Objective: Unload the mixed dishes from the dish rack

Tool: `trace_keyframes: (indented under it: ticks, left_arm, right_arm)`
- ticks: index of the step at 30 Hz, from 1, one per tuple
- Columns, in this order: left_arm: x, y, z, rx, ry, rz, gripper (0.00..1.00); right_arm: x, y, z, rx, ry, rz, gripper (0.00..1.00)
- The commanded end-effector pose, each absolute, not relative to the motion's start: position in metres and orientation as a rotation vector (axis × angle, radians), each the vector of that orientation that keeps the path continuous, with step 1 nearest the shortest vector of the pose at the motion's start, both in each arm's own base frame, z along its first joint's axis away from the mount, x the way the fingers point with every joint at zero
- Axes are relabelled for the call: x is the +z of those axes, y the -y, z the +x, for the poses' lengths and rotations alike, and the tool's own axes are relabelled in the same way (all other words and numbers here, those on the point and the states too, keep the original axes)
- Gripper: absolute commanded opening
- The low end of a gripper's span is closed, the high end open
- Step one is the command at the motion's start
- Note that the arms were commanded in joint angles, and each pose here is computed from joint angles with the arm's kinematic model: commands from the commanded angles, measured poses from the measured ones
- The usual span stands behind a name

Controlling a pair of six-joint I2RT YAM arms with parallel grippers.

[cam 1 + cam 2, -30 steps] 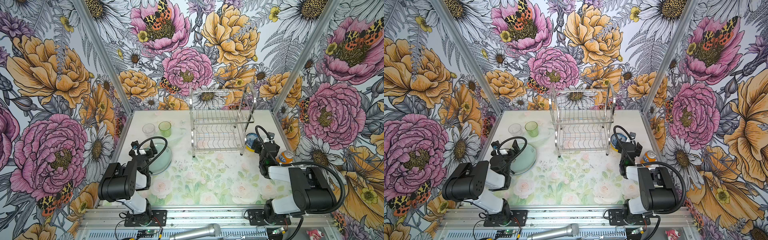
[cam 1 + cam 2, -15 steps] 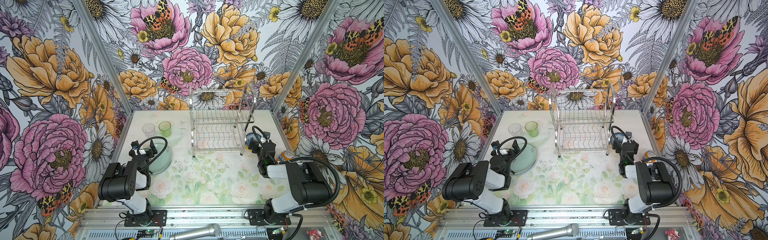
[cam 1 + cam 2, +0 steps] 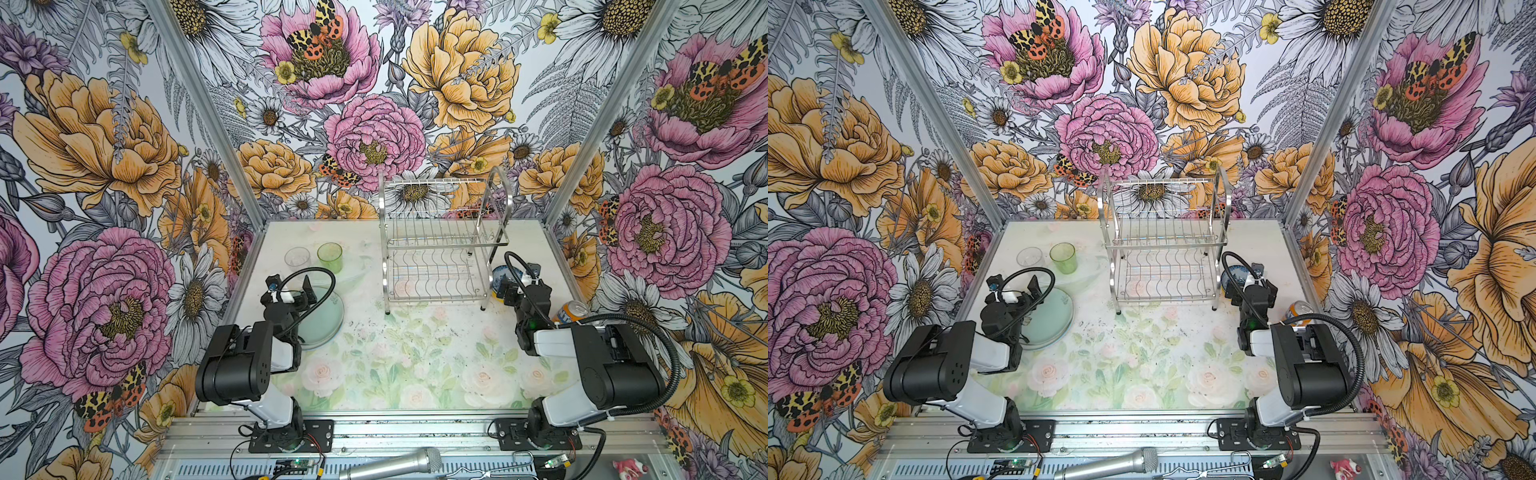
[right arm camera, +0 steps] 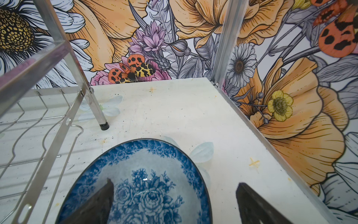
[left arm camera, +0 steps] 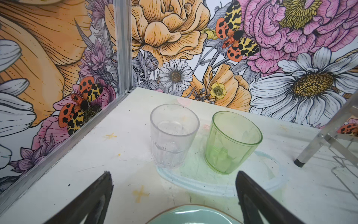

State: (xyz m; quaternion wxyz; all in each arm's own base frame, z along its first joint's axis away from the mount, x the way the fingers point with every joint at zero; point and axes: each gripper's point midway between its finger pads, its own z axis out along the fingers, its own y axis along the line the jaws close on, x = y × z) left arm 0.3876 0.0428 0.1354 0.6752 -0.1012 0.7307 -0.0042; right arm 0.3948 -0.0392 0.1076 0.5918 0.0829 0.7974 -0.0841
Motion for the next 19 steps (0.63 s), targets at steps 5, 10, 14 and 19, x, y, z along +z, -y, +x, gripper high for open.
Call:
trace_keyframes:
  ticks: [5, 10, 14, 19]
  left_arm:
    - [0.132, -0.002, 0.402, -0.041, -1.733, -0.007, 0.99]
    - [0.132, -0.020, 0.402, 0.000, -1.728, -0.108, 0.99]
    - [0.131, -0.022, 0.402, 0.008, -1.732, -0.126, 0.99]
    - [0.131, -0.023, 0.403, 0.010, -1.732, -0.128, 0.99]
  right_arm:
    - [0.113, 0.037, 0.398, -0.190, -1.835, 0.176, 0.99]
    - [0.113, 0.037, 0.398, -0.190, -1.834, 0.176, 0.99]
    - [0.113, 0.037, 0.398, -0.190, -1.833, 0.175, 0.99]
    - [0.113, 0.037, 0.398, -0.190, -1.834, 0.175, 1.00]
